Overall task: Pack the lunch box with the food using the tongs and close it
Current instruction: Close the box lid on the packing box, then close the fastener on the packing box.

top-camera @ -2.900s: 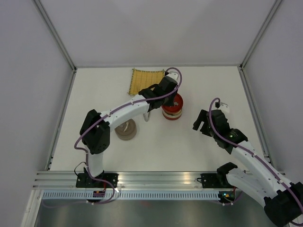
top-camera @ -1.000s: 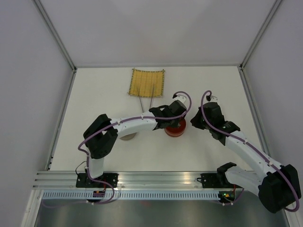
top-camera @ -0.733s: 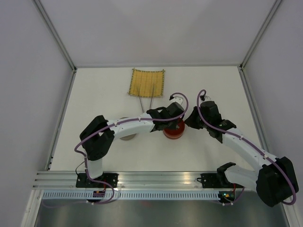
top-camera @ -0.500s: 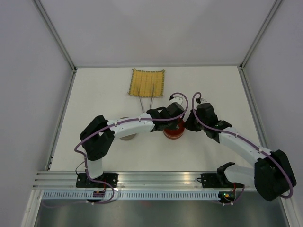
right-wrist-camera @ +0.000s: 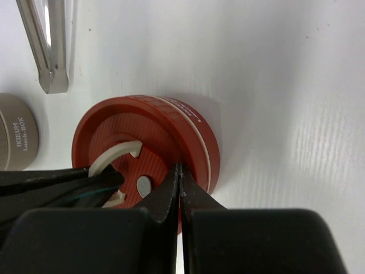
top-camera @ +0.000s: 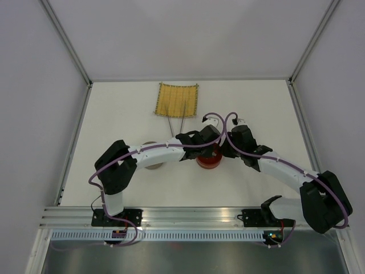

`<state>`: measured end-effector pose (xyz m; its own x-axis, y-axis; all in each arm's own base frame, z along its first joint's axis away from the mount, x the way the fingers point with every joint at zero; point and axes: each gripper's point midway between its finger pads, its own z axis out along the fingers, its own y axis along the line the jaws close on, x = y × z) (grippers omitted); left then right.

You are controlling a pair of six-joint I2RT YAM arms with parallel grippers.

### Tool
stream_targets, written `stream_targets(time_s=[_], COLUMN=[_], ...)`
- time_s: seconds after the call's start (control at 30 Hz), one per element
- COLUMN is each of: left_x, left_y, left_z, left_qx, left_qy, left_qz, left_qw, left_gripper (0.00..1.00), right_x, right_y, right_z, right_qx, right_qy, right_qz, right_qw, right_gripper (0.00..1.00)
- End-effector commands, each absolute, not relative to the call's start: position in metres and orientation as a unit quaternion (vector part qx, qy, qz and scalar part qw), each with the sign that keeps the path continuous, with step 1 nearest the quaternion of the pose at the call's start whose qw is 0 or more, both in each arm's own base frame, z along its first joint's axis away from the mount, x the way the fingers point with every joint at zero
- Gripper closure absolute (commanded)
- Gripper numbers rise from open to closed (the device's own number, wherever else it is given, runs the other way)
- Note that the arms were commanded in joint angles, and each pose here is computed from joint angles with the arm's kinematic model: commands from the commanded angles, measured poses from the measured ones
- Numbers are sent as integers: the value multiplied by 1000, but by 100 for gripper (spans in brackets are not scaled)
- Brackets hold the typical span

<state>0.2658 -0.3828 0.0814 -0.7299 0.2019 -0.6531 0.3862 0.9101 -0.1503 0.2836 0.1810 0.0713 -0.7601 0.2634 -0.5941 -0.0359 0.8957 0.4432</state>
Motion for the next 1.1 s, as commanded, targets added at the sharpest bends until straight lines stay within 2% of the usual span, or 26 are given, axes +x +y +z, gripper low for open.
stream_targets(time_s=[0.0,0.07,0.13,0.17,0.23,0.27,0.43,0.47,0.63,0.77,0.87,1.0,1.07], left_x=[211,203,198,196,198,200,209,211,220,225,229,237,241], left_y=[-343,-342,-342,-340,-340,-340,-338,-338,-336,-330,-324,-300,-277], left_z=[19,16,16,16,19,23,51,56,81,108,137,173,190], left_qx=[175,159,153,154,155,159,155,155,151,136,126,100,75], left_qy=[957,959,958,958,956,954,943,941,931,921,908,892,889], left_qz=[-86,-108,-123,-127,-128,-128,-138,-140,-147,-162,-180,-186,-183], left_qw=[214,211,207,207,215,221,259,266,297,326,357,399,413], left_gripper=[98,96,91,85,78,70,50,42,30,27,22,15,14], right_x=[263,262,263,264,264,265,271,272,277,277,275,272,269], right_y=[159,160,163,164,165,165,171,176,177,167,167,170,177], right_z=[61,68,74,75,75,77,104,114,158,185,194,190,185], right_qx=[66,66,62,54,47,40,32,26,29,39,36,23,12], right_qy=[932,927,921,919,918,918,905,900,872,861,858,859,862], right_qz=[167,177,192,192,194,194,213,228,252,244,246,252,266], right_qw=[316,325,335,339,341,343,367,371,418,444,450,444,432], right_gripper=[99,99,99,99,99,98,97,97,89,81,78,68,66])
